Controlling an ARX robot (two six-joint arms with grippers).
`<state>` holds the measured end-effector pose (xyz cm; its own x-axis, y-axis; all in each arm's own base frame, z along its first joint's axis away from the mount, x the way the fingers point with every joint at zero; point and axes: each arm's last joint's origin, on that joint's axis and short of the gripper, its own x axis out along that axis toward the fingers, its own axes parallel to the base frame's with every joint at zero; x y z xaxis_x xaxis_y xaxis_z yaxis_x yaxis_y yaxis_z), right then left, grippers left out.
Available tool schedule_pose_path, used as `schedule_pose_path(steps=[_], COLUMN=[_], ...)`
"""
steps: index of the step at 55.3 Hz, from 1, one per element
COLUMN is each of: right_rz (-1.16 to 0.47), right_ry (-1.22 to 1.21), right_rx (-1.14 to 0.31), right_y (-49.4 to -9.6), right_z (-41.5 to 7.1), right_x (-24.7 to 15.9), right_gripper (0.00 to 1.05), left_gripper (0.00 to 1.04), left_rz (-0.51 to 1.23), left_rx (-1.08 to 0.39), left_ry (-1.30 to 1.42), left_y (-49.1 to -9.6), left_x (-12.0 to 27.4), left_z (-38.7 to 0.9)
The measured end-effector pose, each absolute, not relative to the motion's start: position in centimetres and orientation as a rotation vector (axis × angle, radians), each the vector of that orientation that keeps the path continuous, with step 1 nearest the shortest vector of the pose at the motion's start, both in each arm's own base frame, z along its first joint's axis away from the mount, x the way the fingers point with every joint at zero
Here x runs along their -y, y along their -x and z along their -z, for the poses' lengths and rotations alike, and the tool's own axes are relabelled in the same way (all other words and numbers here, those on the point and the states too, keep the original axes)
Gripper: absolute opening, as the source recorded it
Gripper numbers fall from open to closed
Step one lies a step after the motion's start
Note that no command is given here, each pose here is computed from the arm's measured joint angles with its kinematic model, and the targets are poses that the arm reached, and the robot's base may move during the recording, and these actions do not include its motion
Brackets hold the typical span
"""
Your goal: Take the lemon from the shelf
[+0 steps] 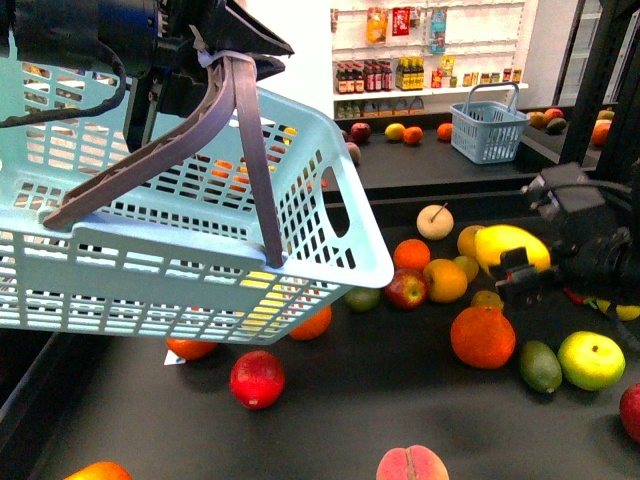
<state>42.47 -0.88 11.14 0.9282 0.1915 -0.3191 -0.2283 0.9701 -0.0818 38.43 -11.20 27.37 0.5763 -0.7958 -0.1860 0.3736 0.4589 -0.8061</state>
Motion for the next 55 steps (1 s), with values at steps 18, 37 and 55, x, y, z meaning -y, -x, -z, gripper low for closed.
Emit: schedule_pose_path(steps=[18, 37, 55], right_rz=[-0.373, -0.553, -0.594], right_ry=[0.007, -0.047, -0.053], right_rx=[-0.163, -0.227, -0.266], right_y=[-39.5, -38.1, -39.0], right_z=[-18.9, -18.6, -17.8], right_x=[-3.5, -10.4, -13.9], right_gripper=[0.7, 0.69, 0.67], left_gripper=[0.1, 0.1, 0.1], left_rz=[0.777, 0.778, 0.777], left_rx=[-0.606, -0.607, -0.606], left_ry=[0.798, 0.798, 0.798], left_y=[-38.4, -38.4, -38.4], left_x=[11.2, 11.2, 11.2], left_z=[-27.4, -27.4, -27.4])
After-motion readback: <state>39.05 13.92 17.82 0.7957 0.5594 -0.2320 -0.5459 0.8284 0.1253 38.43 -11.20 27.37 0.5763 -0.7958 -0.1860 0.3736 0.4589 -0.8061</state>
